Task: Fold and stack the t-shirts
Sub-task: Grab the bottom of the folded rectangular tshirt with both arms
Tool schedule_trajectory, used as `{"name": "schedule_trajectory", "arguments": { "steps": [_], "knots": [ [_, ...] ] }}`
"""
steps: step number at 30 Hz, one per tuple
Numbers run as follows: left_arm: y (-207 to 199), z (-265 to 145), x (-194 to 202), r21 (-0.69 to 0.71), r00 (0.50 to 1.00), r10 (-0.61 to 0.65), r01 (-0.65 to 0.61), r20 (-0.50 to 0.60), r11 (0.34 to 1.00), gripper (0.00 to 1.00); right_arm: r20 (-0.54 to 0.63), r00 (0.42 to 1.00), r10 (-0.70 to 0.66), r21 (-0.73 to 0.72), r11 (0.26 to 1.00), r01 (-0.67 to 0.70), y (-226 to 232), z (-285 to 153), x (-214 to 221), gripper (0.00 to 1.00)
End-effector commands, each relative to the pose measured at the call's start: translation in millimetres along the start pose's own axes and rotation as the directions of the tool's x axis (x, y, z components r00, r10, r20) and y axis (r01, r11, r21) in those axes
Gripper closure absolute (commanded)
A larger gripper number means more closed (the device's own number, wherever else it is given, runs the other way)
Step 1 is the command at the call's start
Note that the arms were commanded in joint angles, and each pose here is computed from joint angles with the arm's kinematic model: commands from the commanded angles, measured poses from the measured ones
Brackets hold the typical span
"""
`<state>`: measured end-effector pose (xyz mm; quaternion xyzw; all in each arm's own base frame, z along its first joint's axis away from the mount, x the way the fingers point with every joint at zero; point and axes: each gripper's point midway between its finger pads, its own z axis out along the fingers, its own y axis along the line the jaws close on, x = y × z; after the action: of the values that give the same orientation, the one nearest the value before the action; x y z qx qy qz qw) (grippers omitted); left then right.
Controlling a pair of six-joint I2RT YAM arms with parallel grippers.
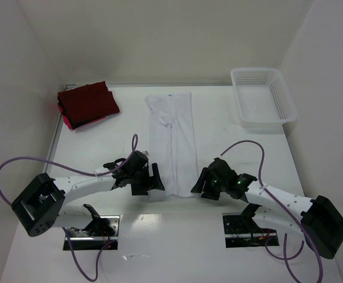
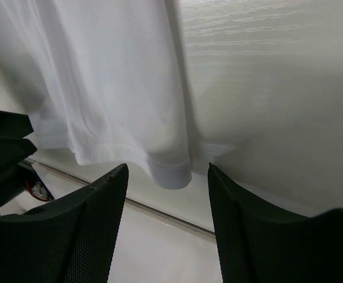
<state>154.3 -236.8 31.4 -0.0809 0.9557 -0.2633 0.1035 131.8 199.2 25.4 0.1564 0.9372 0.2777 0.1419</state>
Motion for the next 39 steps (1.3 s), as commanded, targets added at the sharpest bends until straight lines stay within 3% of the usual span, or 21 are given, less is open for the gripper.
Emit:
{"name": "schedule_trajectory", "arguments": {
  "steps": [1, 15, 20, 29, 39],
  "knots": [
    [20, 2, 11, -0.052, 1.0, -0.015, 0.014, -0.02, 0.999, 0.09, 0.024, 0.999, -0.025, -0.031, 0.999, 0.026, 6, 1, -3, 0.38],
    [34, 6, 21, -0.099, 0.997, -0.039, 0.033, -0.06, 0.995, 0.13, -0.006, 1.0, -0.022, 0.007, 1.0, 0.022, 3, 8, -1, 0.49],
    [40, 2, 23, -0.112, 0.998, -0.049, 0.044, -0.048, 0.993, 0.23, -0.006, 1.0, -0.022, 0.007, 1.0, 0.022, 3, 8, -1, 0.59],
    [47, 2, 26, -0.13, 0.997, -0.062, 0.055, -0.053, 0.99, 0.31, -0.009, 0.999, -0.04, 0.013, 0.999, 0.04, 11, 13, -6, 0.64],
    [53, 5, 29, -0.152, 0.995, -0.061, 0.049, -0.075, 0.987, 0.49, 0.003, 0.999, -0.032, 0.01, 0.999, 0.031, 13, 13, -8, 0.72]
  ]
}}
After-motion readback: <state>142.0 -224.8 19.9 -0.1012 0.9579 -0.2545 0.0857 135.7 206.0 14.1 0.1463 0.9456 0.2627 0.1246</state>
